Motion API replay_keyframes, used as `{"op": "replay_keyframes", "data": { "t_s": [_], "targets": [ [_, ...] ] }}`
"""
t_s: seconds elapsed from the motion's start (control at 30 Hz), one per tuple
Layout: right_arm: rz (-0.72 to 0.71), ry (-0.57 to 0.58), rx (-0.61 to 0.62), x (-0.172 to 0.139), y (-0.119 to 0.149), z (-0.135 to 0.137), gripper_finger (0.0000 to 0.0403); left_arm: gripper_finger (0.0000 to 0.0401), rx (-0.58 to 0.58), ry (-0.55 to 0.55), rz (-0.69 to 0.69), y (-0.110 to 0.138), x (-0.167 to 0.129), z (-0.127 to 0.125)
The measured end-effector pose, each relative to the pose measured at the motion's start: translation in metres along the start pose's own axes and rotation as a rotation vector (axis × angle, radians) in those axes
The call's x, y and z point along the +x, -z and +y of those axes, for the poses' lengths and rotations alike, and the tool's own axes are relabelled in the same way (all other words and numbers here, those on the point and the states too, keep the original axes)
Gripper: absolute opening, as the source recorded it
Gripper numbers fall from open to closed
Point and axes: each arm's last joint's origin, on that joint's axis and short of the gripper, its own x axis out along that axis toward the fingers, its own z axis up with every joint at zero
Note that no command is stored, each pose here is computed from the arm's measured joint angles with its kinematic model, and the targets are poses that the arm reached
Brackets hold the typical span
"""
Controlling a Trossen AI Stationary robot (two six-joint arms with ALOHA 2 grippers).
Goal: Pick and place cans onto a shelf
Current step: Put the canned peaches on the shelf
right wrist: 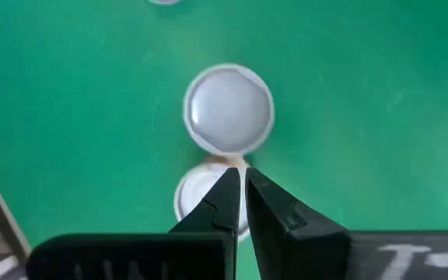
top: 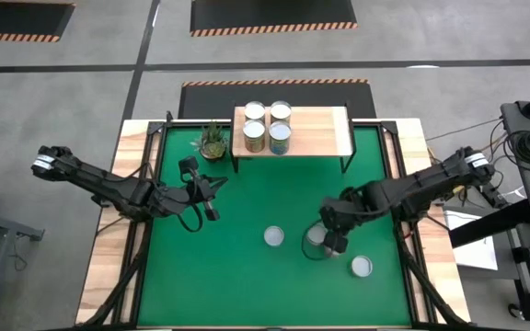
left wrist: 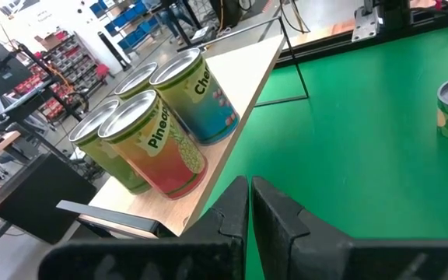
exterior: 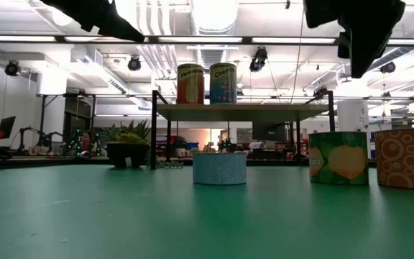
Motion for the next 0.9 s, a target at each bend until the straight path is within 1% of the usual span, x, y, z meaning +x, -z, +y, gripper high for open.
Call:
{"op": "replay_keyframes", "data": {
  "t_s": [0.07, 0.17, 0.23, 0.3, 0.43, 0.57, 0.77, 0.9],
  "targets": [
    [-0.043, 0.01, -0.049, 0.003, 0.004, 0.006, 0.0013, 0.0, 0.003, 0.0, 0.0, 0.0, 0.0, 0.0],
    [-0.08, 0.004, -0.08, 0.009, 0.009, 0.012, 0.0016, 0.0, 0.003, 0.0, 0.0, 0.0, 0.0, 0.0],
    [-0.102, -0.012, -0.089, 0.015, 0.011, 0.014, 0.0026, 0.0, 0.003, 0.0, 0.0, 0.0, 0.0, 0.0],
    [-0.124, -0.024, -0.109, 0.02, 0.012, 0.016, 0.0046, 0.0, 0.003, 0.0, 0.0, 0.0, 0.0, 0.0],
    [-0.147, -0.001, -0.159, 0.027, 0.017, 0.016, 0.0108, 0.0, 0.003, 0.0, 0.0, 0.0, 0.0, 0.0],
    [-0.146, 0.031, -0.182, 0.035, 0.021, 0.012, 0.0185, 0.0, -0.003, 0.0, -0.001, 0.0, 0.0, 0.0],
    [-0.155, 0.029, -0.25, 0.046, 0.025, 0.009, 0.03, 0.0, -0.012, -0.001, -0.007, -0.001, 0.0, 0.0],
    [-0.162, 0.023, -0.252, 0.051, 0.025, 0.009, 0.035, 0.0, -0.017, -0.001, -0.011, -0.001, 0.0, 0.0]
  ]
}}
